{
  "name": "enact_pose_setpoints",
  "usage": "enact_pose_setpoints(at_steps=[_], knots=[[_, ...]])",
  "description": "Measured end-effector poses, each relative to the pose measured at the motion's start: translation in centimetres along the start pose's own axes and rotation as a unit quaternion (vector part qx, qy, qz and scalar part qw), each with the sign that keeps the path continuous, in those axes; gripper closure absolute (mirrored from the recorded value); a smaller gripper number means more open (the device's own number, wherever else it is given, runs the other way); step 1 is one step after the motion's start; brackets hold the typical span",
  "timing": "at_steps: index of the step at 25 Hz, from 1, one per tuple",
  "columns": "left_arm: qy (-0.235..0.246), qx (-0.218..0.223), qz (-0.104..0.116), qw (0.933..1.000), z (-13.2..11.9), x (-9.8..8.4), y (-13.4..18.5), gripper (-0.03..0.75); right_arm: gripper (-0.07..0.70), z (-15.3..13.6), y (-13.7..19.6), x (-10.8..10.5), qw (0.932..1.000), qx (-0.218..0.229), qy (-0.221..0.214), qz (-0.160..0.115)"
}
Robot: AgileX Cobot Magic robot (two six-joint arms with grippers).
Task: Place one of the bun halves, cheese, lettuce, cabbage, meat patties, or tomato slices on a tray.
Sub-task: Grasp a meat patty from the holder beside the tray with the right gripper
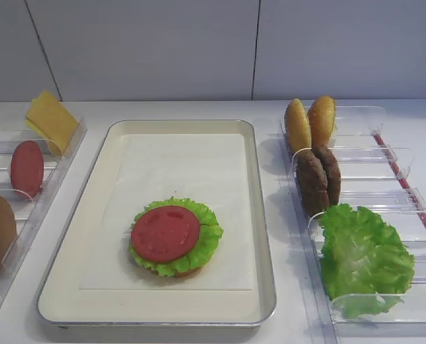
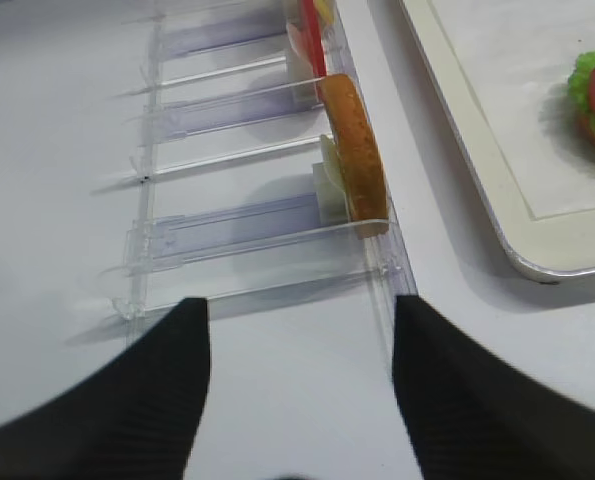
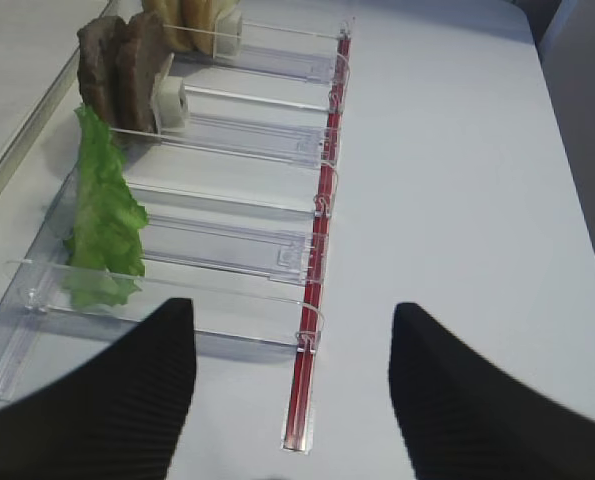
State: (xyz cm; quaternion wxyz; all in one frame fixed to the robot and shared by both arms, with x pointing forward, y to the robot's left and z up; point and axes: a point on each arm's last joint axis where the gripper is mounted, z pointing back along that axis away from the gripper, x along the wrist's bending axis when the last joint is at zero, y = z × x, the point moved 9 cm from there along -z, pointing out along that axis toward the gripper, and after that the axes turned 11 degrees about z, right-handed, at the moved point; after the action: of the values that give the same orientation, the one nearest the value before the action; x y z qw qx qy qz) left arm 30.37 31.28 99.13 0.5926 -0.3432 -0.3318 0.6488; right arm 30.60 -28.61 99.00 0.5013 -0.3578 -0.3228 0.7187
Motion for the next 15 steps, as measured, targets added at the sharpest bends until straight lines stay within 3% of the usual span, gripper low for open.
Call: enact_pose_setpoints(at_steps=[15], knots=[[0.0,0.0,0.0,1.0,0.0,0.0,0.0,0.319,0.184,0.0,0.0,0.0,1.0,0.0,0.0,0.006]])
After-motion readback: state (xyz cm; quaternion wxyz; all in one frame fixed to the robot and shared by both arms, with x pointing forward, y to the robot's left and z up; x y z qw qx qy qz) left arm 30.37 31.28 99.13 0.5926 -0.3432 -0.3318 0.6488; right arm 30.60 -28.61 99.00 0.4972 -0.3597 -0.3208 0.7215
